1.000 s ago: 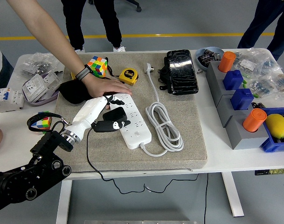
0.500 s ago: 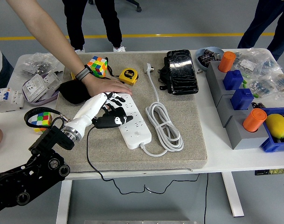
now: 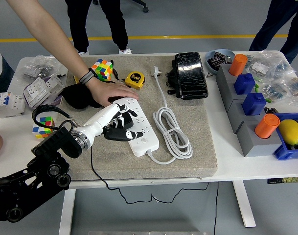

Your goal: Put the plug near the board,insert it into the board,press the button,pull the plug out

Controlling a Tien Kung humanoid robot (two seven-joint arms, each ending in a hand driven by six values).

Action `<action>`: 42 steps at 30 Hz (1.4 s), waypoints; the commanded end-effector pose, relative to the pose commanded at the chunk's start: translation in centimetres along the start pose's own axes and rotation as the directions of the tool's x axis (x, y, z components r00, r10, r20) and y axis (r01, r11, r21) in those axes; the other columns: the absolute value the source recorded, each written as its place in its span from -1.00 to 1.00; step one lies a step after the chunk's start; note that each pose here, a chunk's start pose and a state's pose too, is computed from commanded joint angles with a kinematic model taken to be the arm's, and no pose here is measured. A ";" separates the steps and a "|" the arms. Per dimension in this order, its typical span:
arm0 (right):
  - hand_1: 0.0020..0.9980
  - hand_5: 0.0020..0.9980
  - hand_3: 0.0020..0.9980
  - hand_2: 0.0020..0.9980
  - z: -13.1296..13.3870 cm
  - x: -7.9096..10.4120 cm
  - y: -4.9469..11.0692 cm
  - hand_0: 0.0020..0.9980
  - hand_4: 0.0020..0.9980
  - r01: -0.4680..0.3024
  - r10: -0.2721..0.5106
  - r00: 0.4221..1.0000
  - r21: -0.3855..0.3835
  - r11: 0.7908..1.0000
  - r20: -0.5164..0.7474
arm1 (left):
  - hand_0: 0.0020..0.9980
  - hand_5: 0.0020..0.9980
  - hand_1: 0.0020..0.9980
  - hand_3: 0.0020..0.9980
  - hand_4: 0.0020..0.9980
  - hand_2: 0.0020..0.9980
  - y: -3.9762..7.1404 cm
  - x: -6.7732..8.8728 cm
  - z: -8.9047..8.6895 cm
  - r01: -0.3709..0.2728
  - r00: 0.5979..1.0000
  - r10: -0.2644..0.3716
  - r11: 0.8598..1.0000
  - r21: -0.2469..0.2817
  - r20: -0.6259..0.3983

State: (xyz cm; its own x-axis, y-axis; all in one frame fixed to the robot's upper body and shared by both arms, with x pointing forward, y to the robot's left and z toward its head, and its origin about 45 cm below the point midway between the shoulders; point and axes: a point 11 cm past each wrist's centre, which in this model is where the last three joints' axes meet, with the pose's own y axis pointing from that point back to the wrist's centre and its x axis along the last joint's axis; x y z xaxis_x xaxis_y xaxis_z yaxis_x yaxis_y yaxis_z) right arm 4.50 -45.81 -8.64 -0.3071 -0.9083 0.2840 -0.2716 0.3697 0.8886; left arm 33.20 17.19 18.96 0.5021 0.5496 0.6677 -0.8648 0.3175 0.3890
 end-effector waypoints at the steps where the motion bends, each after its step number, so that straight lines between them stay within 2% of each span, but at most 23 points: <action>1: 0.28 -0.07 0.07 0.21 0.0 0.0 0.0 0.13 0.83 0.000 0.000 1.000 0.000 1.000 0.001 | -0.86 -0.72 -0.86 0.49 0.63 -0.71 0.1 -0.2 0.1 0.019 1.000 -0.019 1.000 0.009 0.006; 3: 0.28 -0.07 0.07 0.21 0.0 0.0 0.0 0.13 0.83 -0.001 0.001 1.000 0.000 1.000 0.002 | -0.86 -0.72 -0.86 0.49 0.63 -0.71 0.2 -0.4 0.3 0.045 0.999 -0.046 0.999 0.017 0.014; 4: 0.28 -0.07 0.07 0.21 0.0 0.0 0.0 0.13 0.82 -0.001 0.001 1.000 0.000 1.000 0.002 | -0.87 -1.00 -0.83 0.65 0.17 -0.69 0.2 -0.5 0.3 0.058 0.998 -0.058 0.998 0.021 0.018; 9: 0.28 -0.07 0.07 0.21 -0.1 0.1 0.0 0.13 0.82 -0.001 0.001 1.000 0.001 1.000 0.002 | -0.87 -1.00 -0.83 0.65 0.17 -0.69 0.3 -1.4 0.6 0.120 0.992 -0.121 0.992 0.037 0.037; 10: 0.28 -0.07 0.07 0.21 -0.1 0.0 0.0 0.13 0.83 -0.001 0.001 1.000 0.002 1.000 0.003 | -0.88 -1.00 -0.82 0.70 0.10 -0.68 0.2 -1.6 0.6 0.131 0.990 -0.132 0.991 0.042 0.039; 16: 0.28 -0.07 0.07 0.22 -0.1 0.0 0.0 0.13 0.83 0.001 -0.001 1.000 0.002 1.000 0.002 | -0.88 -1.00 -0.81 0.69 0.10 -0.67 0.1 -3.1 0.0 0.210 0.975 -0.215 0.973 0.092 0.058; 35: 0.27 -0.07 0.07 0.22 -0.2 0.0 0.0 0.13 0.83 0.000 0.000 1.000 0.005 1.000 0.004 | -0.89 -1.00 -0.81 0.65 0.13 -0.66 -0.2 -3.9 -0.5 0.254 0.963 -0.262 0.959 0.124 0.056; 42: 0.27 -0.07 0.07 0.22 -0.3 0.1 0.0 0.13 0.83 -0.002 0.002 1.000 0.005 1.000 0.006 | -0.89 -1.00 -0.81 0.64 0.13 -0.66 -0.3 -4.0 -0.4 0.258 0.962 -0.266 0.958 0.122 0.056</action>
State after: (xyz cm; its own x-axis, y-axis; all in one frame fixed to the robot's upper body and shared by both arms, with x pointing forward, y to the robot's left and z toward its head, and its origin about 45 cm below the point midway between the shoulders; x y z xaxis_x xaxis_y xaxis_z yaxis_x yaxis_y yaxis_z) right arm 4.74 -45.94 -8.54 -0.3128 -0.9065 0.2835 -0.2760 0.3724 0.8861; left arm 31.46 15.20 15.88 0.7137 0.4014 0.5741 -0.6989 0.3518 0.6228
